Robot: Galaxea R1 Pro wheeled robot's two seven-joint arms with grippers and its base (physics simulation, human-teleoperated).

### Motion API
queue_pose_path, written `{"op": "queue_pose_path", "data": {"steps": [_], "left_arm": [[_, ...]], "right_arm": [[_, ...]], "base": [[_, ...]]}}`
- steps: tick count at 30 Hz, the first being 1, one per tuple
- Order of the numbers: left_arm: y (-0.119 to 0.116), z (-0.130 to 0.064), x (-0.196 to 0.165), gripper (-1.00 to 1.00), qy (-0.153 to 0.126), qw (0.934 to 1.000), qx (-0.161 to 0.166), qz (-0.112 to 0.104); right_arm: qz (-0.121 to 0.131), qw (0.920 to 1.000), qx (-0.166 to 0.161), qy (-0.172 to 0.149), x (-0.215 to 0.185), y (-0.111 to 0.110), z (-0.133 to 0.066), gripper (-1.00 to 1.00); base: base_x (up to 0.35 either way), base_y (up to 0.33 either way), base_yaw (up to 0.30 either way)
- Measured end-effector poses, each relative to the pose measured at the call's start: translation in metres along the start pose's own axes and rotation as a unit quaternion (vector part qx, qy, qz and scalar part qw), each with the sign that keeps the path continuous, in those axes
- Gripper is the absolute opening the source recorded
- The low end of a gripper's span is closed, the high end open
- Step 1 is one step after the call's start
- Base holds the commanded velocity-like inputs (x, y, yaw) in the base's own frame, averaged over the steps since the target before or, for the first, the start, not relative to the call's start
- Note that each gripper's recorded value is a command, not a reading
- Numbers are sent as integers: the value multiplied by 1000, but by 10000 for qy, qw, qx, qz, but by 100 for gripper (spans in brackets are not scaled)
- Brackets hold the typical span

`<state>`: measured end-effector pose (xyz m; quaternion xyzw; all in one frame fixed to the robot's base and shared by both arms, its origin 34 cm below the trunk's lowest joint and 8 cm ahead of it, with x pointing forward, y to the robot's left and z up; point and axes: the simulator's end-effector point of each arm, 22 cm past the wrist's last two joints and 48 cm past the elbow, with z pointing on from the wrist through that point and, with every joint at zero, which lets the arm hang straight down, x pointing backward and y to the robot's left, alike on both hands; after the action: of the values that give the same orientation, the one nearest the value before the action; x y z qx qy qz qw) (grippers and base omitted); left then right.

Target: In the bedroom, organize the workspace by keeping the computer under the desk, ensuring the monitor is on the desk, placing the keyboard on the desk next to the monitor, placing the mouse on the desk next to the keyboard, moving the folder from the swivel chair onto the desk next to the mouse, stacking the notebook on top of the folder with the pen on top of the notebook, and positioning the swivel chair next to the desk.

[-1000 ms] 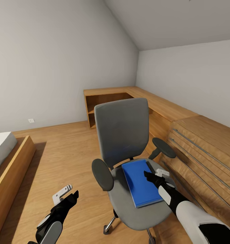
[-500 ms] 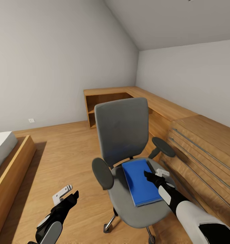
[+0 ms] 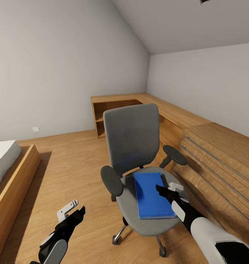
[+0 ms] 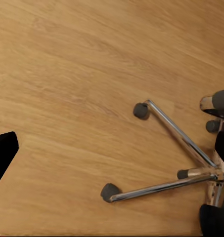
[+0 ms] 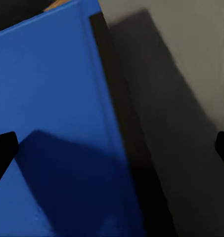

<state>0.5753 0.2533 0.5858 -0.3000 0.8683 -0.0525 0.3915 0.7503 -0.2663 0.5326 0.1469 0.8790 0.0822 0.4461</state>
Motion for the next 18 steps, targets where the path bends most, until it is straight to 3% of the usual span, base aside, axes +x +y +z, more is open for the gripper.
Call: {"op": "queue_pose_path", "data": {"steps": [18], "left_arm": [[0,0,0,100,-5,10000,-7,0]], "right_arm": [[0,10000,-1,-6,-1,0,0,100]], "base": [[-124,0,0]]}}
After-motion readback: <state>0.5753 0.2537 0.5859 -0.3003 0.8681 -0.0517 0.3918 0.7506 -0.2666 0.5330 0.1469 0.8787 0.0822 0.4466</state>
